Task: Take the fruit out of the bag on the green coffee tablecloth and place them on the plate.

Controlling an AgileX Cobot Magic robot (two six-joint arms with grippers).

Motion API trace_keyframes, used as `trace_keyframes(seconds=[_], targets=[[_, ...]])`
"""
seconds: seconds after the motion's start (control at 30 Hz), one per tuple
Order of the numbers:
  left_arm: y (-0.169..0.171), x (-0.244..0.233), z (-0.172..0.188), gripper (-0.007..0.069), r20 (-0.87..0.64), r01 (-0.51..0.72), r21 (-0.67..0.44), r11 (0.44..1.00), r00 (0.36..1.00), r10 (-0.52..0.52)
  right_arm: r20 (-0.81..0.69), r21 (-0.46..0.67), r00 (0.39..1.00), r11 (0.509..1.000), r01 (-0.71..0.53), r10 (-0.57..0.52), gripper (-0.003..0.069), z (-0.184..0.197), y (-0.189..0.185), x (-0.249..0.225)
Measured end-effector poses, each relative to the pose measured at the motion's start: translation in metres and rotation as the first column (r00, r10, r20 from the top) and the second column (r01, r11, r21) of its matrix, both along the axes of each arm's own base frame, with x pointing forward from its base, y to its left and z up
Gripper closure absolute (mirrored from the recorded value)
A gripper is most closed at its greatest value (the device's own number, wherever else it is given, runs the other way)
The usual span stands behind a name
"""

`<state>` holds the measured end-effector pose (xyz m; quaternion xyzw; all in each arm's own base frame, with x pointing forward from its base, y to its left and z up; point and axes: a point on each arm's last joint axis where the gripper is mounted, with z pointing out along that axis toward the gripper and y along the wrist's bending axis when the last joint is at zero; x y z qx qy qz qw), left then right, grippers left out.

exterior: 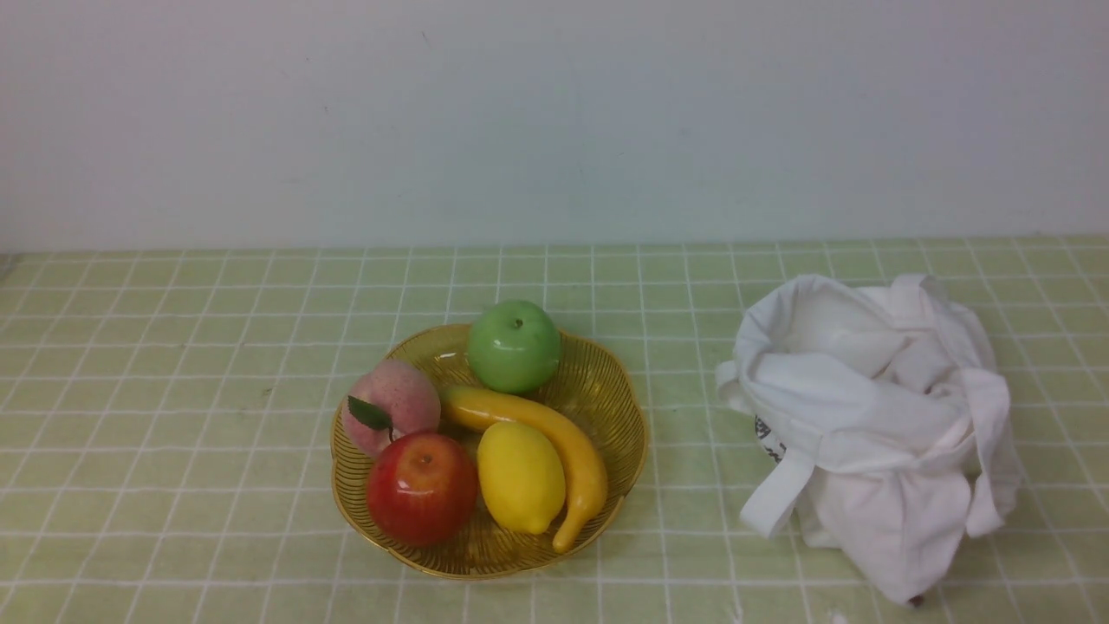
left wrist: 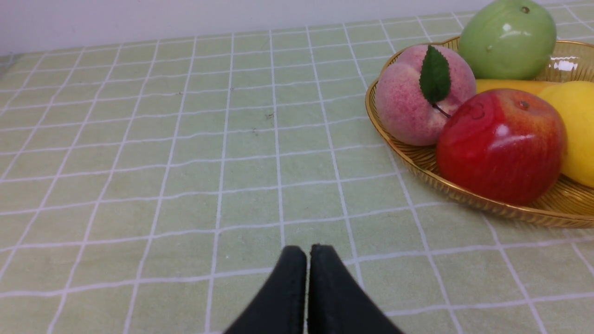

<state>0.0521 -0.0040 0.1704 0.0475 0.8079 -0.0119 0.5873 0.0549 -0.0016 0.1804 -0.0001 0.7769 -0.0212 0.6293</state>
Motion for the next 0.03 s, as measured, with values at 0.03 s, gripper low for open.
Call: trace_keyframes(seconds=[0.03], targets=[[0.0000,0.0000,0.0000,0.0633,0.000,0.000,0.000,1.000,1.000,0.000,0.000,0.000,1.000,1.000,0.000,0.000,0.0673,0.0000,0.0000,0.0000]])
